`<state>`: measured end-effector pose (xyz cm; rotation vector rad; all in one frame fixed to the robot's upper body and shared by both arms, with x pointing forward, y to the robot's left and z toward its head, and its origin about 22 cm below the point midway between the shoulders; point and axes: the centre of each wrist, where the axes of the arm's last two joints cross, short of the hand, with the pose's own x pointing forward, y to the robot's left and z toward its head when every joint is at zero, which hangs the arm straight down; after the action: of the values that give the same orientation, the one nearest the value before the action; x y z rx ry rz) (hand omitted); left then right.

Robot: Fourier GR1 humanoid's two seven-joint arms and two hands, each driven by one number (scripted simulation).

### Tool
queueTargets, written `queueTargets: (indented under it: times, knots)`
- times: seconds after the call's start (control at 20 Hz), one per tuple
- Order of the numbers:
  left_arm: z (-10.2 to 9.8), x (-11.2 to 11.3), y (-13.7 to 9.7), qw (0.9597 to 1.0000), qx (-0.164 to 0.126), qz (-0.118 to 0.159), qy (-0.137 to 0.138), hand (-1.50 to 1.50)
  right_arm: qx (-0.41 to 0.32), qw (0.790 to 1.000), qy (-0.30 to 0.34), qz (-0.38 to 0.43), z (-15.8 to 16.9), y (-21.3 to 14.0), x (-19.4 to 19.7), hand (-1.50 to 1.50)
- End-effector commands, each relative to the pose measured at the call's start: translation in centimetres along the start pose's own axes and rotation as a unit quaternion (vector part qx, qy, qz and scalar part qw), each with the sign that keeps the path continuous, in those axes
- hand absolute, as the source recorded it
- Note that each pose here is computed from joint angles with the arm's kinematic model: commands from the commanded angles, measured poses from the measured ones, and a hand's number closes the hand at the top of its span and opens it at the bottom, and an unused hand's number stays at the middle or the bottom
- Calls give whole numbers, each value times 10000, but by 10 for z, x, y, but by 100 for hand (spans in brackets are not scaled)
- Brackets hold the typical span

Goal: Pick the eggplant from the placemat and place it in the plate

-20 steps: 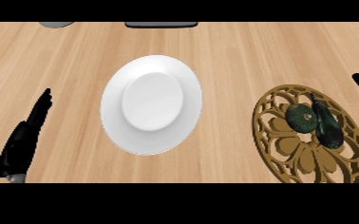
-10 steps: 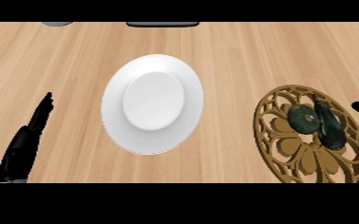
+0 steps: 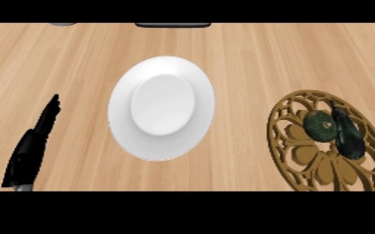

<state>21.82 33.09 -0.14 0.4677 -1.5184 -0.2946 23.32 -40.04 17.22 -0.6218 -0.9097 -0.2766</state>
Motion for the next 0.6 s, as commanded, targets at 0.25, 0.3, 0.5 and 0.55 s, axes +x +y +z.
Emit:
queueTargets:
  times: [0.25, 0.3, 0.5, 0.55]
  knots:
    - [4, -4, -3, 9999, -33, 109, -19, 0, 987, 9868, 869, 941, -34, -10, -11, -150]
    - [-8, 7, -18, 10000, 5, 28, -6, 0, 1156, 9833, 883, 1097, -42, -5, -14, -150]
    - [2, -5, -14, 10000, 9, 22, 40, 0, 1430, 9751, 987, 1378, -49, 5, -28, -150]
    - [-1, 5, -3, 10000, -40, -69, 33, 0, 1478, 9743, 969, 1400, -53, 9, -7, -150]
